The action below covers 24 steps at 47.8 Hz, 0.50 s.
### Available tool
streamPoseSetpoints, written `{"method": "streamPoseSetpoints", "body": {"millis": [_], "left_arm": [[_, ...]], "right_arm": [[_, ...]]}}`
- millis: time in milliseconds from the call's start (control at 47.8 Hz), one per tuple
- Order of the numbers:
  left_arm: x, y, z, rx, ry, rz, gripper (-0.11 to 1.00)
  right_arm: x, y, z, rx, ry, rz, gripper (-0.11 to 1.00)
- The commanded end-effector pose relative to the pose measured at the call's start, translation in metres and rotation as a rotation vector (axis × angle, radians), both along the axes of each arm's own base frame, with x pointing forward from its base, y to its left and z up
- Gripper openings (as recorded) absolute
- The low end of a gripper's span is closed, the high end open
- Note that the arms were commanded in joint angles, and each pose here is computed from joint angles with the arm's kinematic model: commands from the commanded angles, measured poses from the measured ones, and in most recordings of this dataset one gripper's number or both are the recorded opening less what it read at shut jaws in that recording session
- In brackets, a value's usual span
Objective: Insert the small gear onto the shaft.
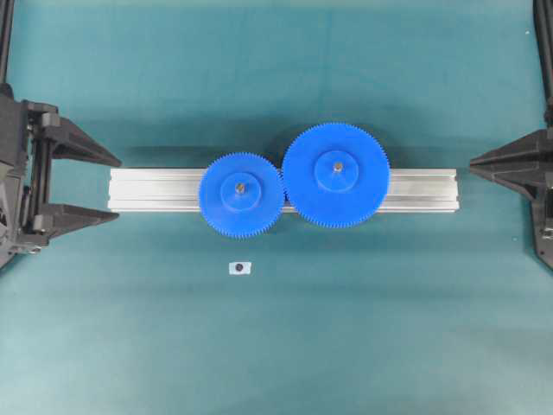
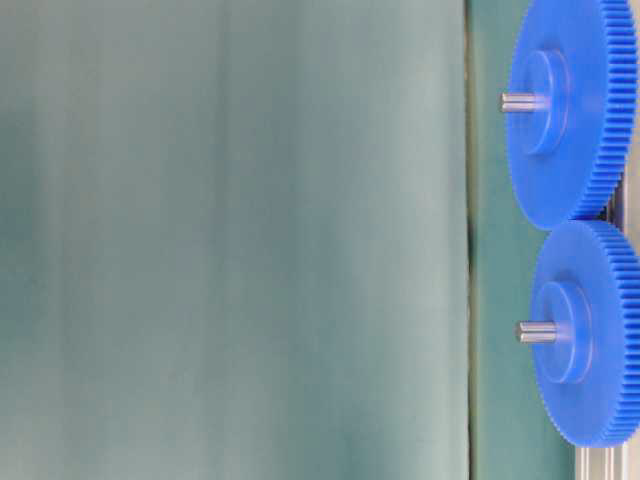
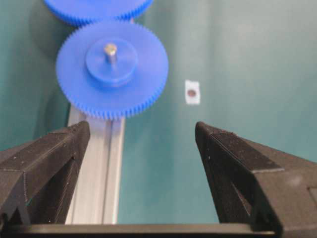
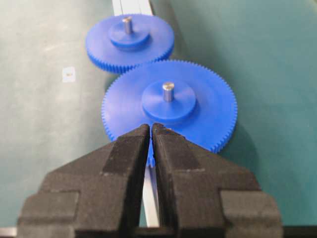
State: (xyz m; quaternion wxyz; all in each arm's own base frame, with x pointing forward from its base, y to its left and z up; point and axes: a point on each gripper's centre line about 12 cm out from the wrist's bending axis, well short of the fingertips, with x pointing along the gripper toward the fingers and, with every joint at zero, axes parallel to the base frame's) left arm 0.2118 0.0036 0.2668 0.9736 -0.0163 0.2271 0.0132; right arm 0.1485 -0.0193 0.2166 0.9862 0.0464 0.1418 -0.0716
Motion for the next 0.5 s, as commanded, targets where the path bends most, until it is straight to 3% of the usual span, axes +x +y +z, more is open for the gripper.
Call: {"method": "streamPoseSetpoints", "body": {"millis": [0,230,481], "left_arm": [[0.0021,0.0011,0.0047,0.005,-0.011,0.003,0.85],[0.0015,0.0027,0.0030,-0.030,-0.004,0.028,0.85],[0.0002,0.0027,0.0021,-0.030,0.001,0.028,0.85]], "right_arm": [[0.0023,0.0000,0.0026,0.009,-0.001,-0.001,0.17],[0.0023,0.0000,0.0026,0.010,-0.001,-0.001,0.17],[0.0024,0.0000,0.0032,0.010,-0.003,-0.001,0.17]]}}
